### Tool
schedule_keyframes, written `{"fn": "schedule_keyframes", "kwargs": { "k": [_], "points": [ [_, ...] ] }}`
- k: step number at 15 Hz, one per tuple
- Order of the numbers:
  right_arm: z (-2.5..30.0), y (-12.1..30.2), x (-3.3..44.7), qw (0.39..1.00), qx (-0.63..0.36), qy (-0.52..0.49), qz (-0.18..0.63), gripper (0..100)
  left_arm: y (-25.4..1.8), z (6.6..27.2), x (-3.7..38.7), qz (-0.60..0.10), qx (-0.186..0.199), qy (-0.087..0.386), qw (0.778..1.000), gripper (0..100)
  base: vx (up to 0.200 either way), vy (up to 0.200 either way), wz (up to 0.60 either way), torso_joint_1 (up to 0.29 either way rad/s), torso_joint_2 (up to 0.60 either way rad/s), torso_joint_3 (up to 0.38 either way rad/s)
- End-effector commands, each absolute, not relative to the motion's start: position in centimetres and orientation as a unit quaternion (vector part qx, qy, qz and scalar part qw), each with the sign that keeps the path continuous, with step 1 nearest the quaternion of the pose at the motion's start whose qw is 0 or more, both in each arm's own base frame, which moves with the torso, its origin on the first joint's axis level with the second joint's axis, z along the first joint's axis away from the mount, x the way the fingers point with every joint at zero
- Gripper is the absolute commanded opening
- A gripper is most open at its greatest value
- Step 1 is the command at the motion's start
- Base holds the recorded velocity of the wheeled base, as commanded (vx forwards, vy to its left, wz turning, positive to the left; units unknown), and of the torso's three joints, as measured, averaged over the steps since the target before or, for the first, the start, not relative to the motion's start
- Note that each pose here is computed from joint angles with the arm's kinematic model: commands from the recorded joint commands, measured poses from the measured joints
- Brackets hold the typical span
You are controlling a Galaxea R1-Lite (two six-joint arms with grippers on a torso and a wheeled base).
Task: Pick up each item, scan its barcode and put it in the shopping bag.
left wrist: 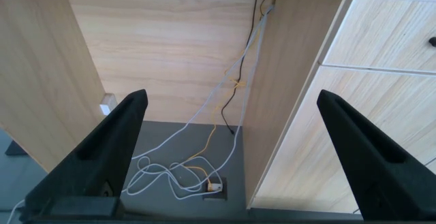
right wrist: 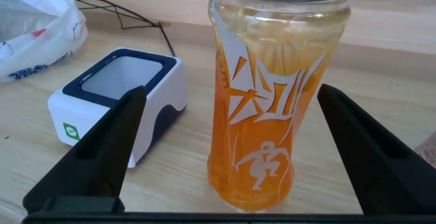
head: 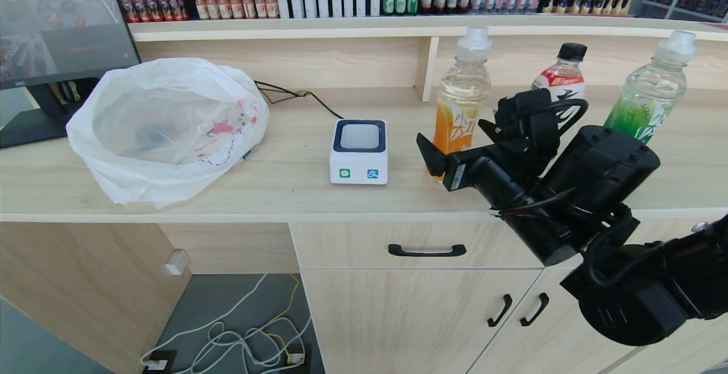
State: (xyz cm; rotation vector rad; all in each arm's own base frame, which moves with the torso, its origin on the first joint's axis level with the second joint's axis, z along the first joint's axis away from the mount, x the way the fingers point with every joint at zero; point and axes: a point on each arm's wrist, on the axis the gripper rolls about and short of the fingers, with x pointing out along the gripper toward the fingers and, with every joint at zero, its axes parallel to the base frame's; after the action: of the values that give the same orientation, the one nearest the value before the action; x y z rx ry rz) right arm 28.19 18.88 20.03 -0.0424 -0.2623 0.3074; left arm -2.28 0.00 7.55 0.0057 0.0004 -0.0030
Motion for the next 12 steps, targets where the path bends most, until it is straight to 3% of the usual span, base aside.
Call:
{"fn": "schedule_keyframes", "kwargs": {
  "k": [1, 12],
  "points": [
    [20.0, 19.3, 28.7, 0.98, -0.018, -0.131, 0.147, 100, 0.0, 7.5, -2.3, -0.002, 0.003, 0.0, 1.0, 100, 0.0, 0.0, 0.0, 0.0, 0.0, 0.0],
    [20.3, 20.9, 31.7, 0.981, 0.01, -0.152, 0.116, 100, 0.0, 7.5, -2.3, -0.002, 0.003, 0.0, 1.0, 100, 0.0, 0.0, 0.0, 0.0, 0.0, 0.0]
  ]
}}
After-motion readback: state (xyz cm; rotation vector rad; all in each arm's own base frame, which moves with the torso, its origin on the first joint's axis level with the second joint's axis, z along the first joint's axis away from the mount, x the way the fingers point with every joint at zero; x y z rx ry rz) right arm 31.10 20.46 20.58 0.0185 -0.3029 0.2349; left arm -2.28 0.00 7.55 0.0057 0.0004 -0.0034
